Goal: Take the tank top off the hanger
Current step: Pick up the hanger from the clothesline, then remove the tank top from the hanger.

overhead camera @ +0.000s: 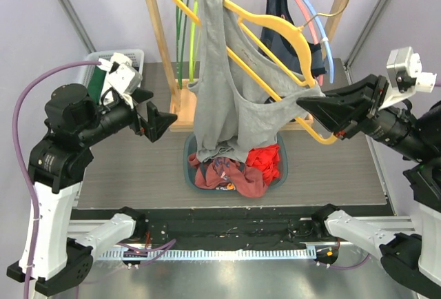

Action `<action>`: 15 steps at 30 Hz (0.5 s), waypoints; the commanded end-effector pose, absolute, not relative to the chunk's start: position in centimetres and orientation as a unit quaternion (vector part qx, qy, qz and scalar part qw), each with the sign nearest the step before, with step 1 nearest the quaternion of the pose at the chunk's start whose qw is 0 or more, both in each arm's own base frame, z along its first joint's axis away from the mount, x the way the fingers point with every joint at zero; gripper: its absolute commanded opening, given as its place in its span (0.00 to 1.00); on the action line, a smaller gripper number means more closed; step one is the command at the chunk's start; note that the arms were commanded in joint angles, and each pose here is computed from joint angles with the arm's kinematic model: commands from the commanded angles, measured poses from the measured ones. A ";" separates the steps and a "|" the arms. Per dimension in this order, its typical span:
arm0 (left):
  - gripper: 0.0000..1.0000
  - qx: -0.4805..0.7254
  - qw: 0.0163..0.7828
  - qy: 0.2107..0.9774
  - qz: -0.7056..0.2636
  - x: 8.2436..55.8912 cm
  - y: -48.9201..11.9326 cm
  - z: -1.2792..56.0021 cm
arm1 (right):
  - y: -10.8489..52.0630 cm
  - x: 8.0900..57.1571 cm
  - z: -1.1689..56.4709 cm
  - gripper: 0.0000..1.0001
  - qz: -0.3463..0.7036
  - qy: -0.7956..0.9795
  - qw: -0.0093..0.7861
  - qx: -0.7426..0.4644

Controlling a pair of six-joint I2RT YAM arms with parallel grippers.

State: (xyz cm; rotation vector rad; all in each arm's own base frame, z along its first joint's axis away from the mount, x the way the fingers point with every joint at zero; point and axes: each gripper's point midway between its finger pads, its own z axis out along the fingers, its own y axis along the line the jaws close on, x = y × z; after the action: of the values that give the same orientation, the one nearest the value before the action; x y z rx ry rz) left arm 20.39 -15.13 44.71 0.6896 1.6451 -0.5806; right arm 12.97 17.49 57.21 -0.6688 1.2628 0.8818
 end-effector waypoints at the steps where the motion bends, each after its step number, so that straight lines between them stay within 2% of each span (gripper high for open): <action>1: 1.00 0.323 0.610 0.674 -0.263 18.5 -15.3 47.4 | 16.6 12.9 57.0 0.01 0.364 0.556 0.685 -0.299; 5: 1.00 0.397 0.602 0.623 -0.303 14.6 -16.5 48.5 | 17.2 13.3 54.0 0.01 0.362 0.590 0.648 -0.318; 9: 1.00 0.446 0.636 0.546 -0.314 10.8 -16.6 50.8 | 19.1 13.3 51.1 0.01 0.387 0.608 0.593 -0.359; 15: 1.00 0.457 0.642 0.516 -0.336 9.5 -17.1 52.9 | 20.8 13.8 46.2 0.01 0.395 0.639 0.510 -0.419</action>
State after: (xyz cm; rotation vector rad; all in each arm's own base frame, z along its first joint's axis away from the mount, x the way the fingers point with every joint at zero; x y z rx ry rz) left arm 10.54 -16.19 50.96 0.9795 1.2794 -0.7202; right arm 14.35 19.62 47.92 -0.8598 1.5415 0.9066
